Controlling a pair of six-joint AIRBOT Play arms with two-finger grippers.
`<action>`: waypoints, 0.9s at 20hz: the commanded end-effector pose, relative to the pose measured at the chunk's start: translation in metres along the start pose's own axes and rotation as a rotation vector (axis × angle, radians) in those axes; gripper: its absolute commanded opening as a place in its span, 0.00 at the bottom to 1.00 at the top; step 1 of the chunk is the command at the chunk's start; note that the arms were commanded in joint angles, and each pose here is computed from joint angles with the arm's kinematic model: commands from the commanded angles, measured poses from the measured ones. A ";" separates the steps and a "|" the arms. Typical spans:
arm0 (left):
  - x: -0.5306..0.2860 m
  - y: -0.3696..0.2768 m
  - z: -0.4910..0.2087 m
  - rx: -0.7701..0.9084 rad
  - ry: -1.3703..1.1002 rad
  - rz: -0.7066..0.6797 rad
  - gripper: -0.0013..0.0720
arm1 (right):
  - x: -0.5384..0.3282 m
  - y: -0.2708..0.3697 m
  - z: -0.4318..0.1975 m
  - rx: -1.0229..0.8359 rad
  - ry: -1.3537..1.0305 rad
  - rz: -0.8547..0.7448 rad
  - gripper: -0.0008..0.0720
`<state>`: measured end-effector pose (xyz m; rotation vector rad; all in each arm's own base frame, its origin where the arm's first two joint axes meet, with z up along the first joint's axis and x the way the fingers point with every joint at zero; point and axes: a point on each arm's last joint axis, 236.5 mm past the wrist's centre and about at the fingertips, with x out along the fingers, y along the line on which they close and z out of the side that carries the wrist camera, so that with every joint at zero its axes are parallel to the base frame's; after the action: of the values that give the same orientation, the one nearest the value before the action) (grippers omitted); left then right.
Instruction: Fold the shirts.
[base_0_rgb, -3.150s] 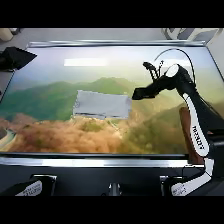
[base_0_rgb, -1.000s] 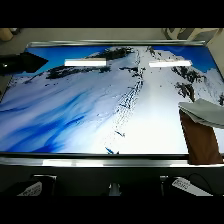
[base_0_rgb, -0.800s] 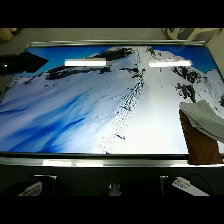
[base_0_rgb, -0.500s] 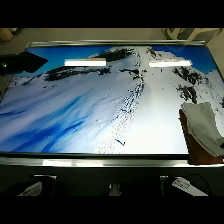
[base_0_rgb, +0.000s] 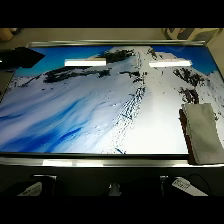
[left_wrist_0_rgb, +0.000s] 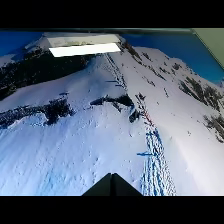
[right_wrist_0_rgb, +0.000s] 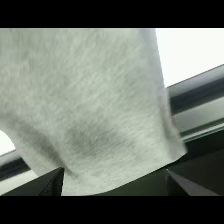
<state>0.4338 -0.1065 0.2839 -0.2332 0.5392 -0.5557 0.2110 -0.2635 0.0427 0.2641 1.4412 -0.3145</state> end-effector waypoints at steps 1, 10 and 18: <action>-0.023 0.044 0.038 0.080 -0.072 0.304 0.06 | -0.117 -0.001 0.107 -0.140 -0.432 -0.156 0.96; 0.029 0.109 -0.191 -0.088 0.897 0.613 0.91 | -0.101 0.275 0.086 -0.678 -0.190 0.163 0.97; 0.041 0.098 -0.199 -0.017 0.738 0.563 0.91 | -0.041 0.291 0.040 -0.739 0.013 0.189 0.95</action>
<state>0.3984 -0.0601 0.0672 0.1151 1.2931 -0.0598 0.3595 -0.0126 0.0950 -0.1948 1.3896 0.3529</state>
